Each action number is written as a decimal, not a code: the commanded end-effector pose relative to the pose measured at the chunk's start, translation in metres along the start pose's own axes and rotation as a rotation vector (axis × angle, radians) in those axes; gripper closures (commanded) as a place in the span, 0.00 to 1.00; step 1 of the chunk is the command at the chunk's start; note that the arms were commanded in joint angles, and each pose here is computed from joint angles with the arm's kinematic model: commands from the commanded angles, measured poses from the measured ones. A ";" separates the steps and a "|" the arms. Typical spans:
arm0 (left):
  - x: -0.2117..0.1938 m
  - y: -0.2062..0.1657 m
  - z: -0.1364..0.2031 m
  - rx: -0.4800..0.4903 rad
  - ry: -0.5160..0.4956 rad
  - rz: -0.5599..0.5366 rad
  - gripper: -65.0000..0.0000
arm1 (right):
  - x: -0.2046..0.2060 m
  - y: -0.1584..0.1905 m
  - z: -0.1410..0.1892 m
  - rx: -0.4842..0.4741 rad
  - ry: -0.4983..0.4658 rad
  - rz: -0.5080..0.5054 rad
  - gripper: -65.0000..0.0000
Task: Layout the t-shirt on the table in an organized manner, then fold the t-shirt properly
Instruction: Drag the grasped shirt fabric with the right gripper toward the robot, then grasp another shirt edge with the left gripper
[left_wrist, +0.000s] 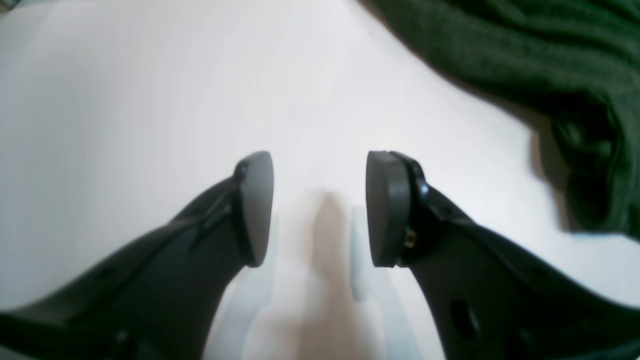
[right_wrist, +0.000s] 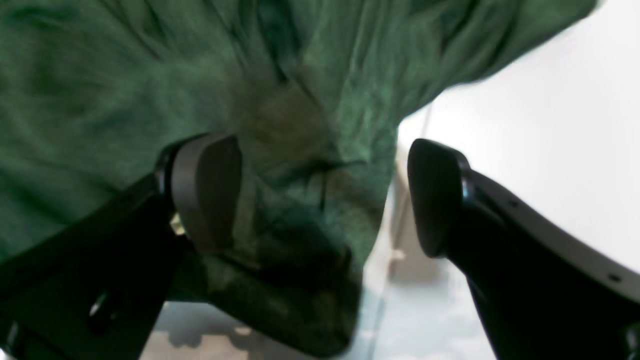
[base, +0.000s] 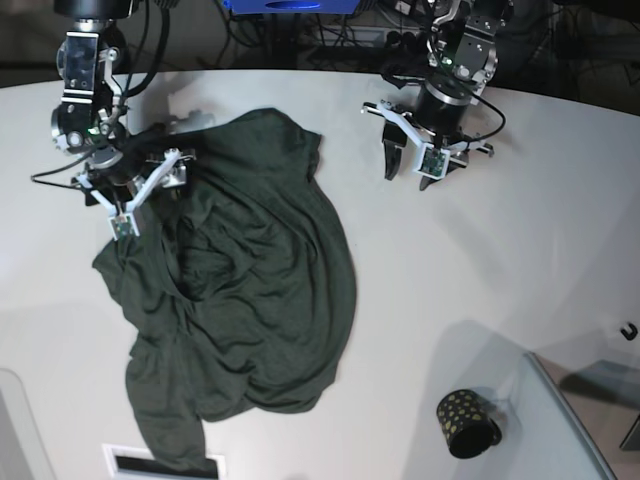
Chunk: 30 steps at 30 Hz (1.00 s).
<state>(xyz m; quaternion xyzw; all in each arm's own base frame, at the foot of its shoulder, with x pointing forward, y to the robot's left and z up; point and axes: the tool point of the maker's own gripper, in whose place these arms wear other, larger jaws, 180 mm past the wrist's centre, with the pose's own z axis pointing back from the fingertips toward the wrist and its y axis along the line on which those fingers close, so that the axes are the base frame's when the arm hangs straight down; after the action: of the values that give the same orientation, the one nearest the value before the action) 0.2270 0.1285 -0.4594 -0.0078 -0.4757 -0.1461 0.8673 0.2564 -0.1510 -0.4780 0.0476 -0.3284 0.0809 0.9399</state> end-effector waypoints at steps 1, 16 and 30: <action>0.009 0.001 0.001 0.005 -0.038 -0.001 0.55 | 0.008 -0.003 0.001 0.000 -0.030 0.002 0.32; 0.009 -0.004 -0.001 -0.009 -0.034 -0.001 0.54 | 0.002 -0.030 0.064 -0.129 -0.102 -0.012 1.00; 0.051 -0.076 -0.038 -0.242 -0.082 0.218 0.29 | -0.008 -0.052 0.078 -0.166 -0.113 -0.098 1.00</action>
<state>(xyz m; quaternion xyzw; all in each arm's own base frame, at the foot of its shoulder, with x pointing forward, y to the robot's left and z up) 0.2587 0.0340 -0.4552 -0.1722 -0.4706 -0.1071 0.8587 0.2047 -0.2117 -0.4339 -0.0083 -0.3639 0.0058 0.9314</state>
